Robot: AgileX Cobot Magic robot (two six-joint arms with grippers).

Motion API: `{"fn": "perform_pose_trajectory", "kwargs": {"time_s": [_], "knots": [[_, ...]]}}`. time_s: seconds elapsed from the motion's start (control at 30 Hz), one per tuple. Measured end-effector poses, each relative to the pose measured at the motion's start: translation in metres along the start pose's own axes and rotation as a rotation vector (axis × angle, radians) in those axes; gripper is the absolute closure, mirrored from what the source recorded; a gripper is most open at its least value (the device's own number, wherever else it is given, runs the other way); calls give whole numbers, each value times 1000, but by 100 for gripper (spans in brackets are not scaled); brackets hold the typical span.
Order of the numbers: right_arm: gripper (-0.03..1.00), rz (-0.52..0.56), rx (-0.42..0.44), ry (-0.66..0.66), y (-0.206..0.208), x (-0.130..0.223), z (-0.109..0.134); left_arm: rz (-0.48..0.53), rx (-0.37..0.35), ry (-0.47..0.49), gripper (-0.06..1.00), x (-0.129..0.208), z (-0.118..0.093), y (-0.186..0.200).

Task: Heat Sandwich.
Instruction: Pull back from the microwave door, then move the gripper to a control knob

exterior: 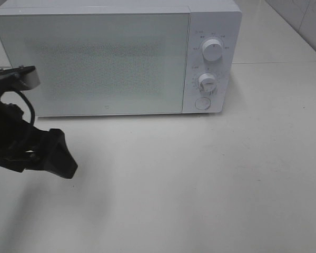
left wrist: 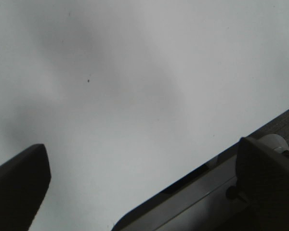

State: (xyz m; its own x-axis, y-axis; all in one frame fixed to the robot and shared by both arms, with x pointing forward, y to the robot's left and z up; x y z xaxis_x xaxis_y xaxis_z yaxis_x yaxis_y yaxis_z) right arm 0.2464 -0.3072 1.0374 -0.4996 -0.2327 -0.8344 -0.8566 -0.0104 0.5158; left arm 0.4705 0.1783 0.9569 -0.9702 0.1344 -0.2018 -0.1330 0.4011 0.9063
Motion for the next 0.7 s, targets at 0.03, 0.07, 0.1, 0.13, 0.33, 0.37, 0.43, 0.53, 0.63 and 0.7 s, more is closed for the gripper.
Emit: {"fn": "perform_pose_trajectory", "kwargs": {"time_s": [0.03,0.07,0.1,0.13,0.33,0.37,0.43,0.53,0.63,0.7], "knots": [[20,0,0,0,0,0,0,6,0,21,-4,1,4,5],[20,0,0,0,0,0,0,6,-2,42,-4,2,8,10],[20,0,0,0,0,0,0,12,-7,60,-4,3,12,15],[20,0,0,0,0,0,0,12,-7,60,-4,3,12,15],[20,0,0,-2,0,0,0,-15,-94,173,-4,13,38,50],[20,0,0,-2,0,0,0,-21,-116,188,-4,15,41,55],[20,0,0,-2,0,0,0,-27,-157,216,-4,20,47,64],[20,0,0,-3,0,0,0,-46,-227,268,-4,29,54,79],[20,0,0,-3,0,0,0,-80,-293,295,-4,39,57,96],[20,0,0,-3,0,0,0,-126,-323,302,-4,49,55,110]]}}
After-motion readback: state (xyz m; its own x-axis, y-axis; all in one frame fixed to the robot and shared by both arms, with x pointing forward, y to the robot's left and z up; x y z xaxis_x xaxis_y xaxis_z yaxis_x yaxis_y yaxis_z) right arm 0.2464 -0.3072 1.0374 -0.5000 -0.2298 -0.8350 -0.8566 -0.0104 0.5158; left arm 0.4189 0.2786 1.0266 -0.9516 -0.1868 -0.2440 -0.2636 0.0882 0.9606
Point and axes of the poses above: a point on each arm's last joint axis where the gripper is mounted, y pointing back along that axis away from the gripper, z along the wrist's bending axis when the last joint is at zero, x = y × z, the point moved 2 cm from there along -y, pointing out along that axis toward the gripper, and after that the axes turned 11 degrees about y, right-handed, at the moved point
